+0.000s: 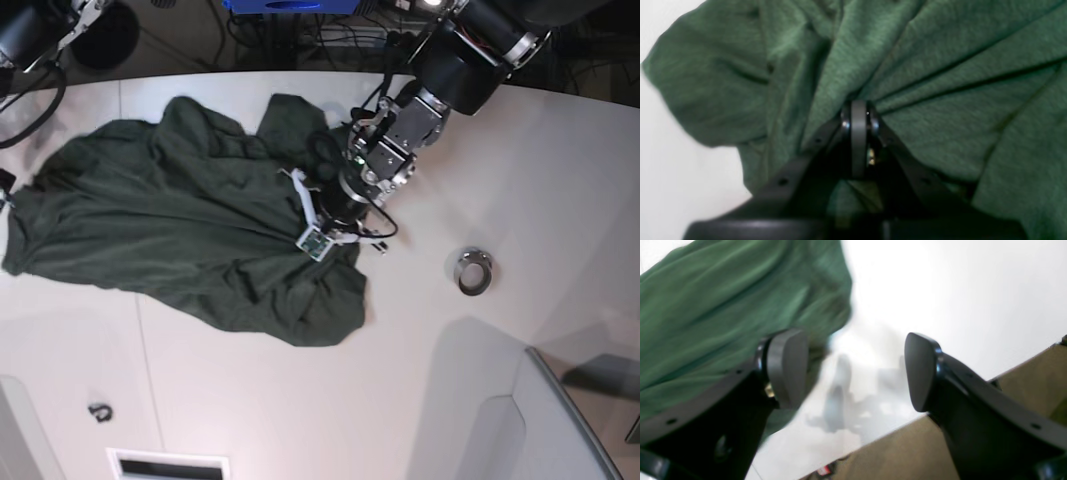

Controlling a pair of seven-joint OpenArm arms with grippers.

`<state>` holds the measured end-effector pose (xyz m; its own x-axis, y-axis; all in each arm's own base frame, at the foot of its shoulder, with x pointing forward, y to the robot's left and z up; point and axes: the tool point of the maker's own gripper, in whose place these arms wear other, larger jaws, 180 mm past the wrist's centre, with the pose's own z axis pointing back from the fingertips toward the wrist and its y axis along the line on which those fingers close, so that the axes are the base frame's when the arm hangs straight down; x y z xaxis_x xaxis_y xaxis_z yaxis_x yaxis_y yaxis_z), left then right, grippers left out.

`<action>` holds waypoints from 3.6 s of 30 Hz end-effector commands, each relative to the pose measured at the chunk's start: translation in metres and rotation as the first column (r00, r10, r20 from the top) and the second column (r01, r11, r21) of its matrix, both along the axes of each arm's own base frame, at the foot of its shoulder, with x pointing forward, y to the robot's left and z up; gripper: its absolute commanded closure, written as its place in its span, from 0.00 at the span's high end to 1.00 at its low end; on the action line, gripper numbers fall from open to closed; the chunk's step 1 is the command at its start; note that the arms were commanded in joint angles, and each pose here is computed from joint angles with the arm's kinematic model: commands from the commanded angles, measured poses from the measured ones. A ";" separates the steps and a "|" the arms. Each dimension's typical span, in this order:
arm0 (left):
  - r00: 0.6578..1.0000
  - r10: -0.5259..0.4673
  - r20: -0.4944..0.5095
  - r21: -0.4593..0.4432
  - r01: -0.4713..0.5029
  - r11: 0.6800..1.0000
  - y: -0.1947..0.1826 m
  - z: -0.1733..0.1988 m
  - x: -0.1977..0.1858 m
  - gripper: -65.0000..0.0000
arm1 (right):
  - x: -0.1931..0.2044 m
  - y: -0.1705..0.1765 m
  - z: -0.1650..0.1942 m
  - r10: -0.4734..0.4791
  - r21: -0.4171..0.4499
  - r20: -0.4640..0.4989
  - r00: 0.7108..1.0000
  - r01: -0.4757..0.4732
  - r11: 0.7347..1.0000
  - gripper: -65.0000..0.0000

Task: Layout the t-shirt on the table in an organized manner, then fold the t-shirt properly
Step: 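Grasp the shirt with the left gripper and pull it toward the metal ring, then release and regrasp the shirt fabric with the left gripper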

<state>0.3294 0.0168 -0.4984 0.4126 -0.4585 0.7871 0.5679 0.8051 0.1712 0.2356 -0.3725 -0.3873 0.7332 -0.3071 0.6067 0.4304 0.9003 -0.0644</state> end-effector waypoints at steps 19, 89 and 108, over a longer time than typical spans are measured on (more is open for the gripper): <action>0.992 0.088 0.088 -0.136 -0.075 0.988 -0.016 0.095 -0.003 0.00 | 0.133 0.036 -0.031 0.192 0.165 0.086 0.978 -0.204 0.965 0.67; 0.993 0.117 0.012 0.006 -0.117 0.993 0.059 0.061 -0.060 0.00 | -0.095 0.078 -0.057 -0.064 0.221 -0.350 0.935 0.149 0.964 0.03; 0.981 0.047 -0.186 0.093 -0.030 0.995 0.060 -0.004 -0.129 0.00 | 0.057 0.039 -0.018 0.099 0.077 -0.051 0.994 -0.095 0.992 0.76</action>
